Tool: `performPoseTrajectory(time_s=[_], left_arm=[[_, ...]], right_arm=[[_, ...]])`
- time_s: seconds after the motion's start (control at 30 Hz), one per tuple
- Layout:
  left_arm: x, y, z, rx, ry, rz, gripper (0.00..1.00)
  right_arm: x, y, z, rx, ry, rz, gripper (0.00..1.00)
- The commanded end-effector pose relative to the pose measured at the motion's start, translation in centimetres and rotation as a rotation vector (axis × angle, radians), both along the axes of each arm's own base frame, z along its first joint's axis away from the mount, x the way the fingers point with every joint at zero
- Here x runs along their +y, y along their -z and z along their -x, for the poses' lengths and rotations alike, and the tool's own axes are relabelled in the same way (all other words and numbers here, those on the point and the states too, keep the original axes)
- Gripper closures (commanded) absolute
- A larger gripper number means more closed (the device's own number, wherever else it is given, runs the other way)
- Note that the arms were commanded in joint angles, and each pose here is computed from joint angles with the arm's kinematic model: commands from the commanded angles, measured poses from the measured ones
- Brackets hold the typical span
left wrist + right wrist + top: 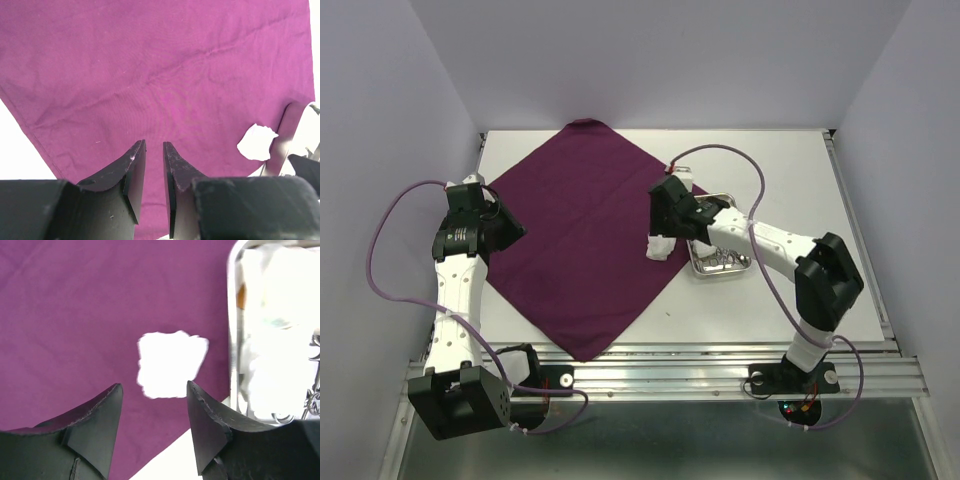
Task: Prepare the surgical pack
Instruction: Adjust the medical item in the surgical kit, then move the container to the center of the board.
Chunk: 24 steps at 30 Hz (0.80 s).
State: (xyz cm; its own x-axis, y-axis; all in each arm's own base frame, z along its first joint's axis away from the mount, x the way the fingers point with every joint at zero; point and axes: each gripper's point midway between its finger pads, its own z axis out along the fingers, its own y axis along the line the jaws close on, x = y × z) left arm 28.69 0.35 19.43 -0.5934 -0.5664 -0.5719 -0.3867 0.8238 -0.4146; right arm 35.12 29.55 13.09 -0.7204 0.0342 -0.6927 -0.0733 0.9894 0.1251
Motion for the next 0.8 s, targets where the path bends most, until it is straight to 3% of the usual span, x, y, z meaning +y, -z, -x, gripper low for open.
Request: performPoseTrajectory(time_s=[0.0,0.33,0.77], left_arm=[[-0.1,-0.8,-0.1,-0.037,0.02,-0.013,0.69],[-0.1,-0.9,0.0,-0.037,0.02,-0.014,0.69],[-0.1,-0.6,0.1,-0.032,0.024,-0.016,0.69]], right_arm=[[-0.3,2.0,0.0,0.063,0.01,-0.166,0.4],[-0.7,4.1,0.2,0.112,0.107,-0.373,0.39],[-0.6,6.4,0.1,0.16,0.16,-0.402,0.39]])
